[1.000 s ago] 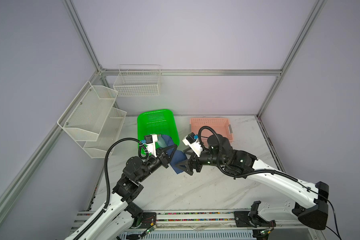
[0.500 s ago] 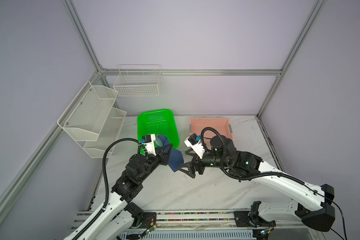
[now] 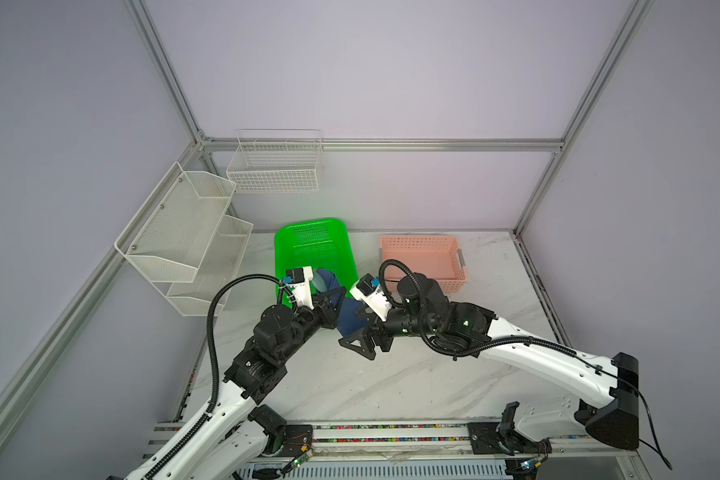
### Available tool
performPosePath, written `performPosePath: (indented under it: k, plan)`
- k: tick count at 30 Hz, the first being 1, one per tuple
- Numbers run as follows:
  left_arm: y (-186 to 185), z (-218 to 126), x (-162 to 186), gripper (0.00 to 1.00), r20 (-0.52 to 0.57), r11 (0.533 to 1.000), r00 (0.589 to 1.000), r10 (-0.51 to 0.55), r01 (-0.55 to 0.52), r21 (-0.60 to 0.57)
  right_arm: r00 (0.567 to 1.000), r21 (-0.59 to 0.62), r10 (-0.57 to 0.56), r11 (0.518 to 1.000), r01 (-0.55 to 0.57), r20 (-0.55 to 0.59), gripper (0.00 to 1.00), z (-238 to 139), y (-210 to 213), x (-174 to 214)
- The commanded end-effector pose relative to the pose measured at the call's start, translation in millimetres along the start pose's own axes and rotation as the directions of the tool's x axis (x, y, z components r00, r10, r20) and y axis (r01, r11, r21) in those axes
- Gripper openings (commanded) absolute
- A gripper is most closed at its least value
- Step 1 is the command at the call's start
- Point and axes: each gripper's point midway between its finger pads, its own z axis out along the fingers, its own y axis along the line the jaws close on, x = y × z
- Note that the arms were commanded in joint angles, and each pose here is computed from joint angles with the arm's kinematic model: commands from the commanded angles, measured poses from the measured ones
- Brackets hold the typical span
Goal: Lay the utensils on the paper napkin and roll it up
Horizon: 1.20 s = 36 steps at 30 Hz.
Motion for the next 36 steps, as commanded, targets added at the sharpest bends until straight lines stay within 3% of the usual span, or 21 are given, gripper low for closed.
performPosePath:
  k: [1, 9, 14, 19, 29, 36]
  plan:
    - [-38.1, -12.3, -42.3, 0.0, 0.118, 0.992, 0.993, 0.001, -0.016, 0.126, 1.0, -0.027, -0.023, 0.999, 0.024, 0.008, 0.97, 10.1, 2.8, -2.8]
    - [-48.6, -15.0, -41.1, 0.0, 0.115, 0.982, 0.993, -0.008, -0.015, 0.191, 0.999, -0.047, -0.036, 0.998, 0.037, 0.02, 0.97, 13.8, 4.5, -5.4]
    - [-51.6, -15.2, -39.3, 0.0, 0.11, 0.977, 0.994, -0.013, -0.011, 0.214, 0.998, -0.098, -0.044, 0.994, 0.048, 0.039, 0.91, 10.7, 14.8, -9.4]
    - [-56.1, -15.2, -38.2, 0.0, 0.103, 0.971, 0.995, -0.01, -0.015, 0.238, 0.998, -0.032, -0.035, 0.999, 0.036, 0.049, 0.92, 10.0, 1.0, -9.8]
    - [-68.8, -20.6, -39.1, 0.0, 0.113, 0.949, 0.993, -0.014, -0.022, 0.315, 0.996, -0.038, -0.035, 0.999, 0.038, 0.079, 0.92, 4.0, -5.8, -15.5]
    - [-75.5, -19.6, -37.4, 0.0, 0.099, 0.935, 0.995, -0.016, -0.02, 0.353, 0.993, -0.101, -0.041, 0.993, 0.052, 0.109, 0.75, -0.8, 5.2, -23.9]
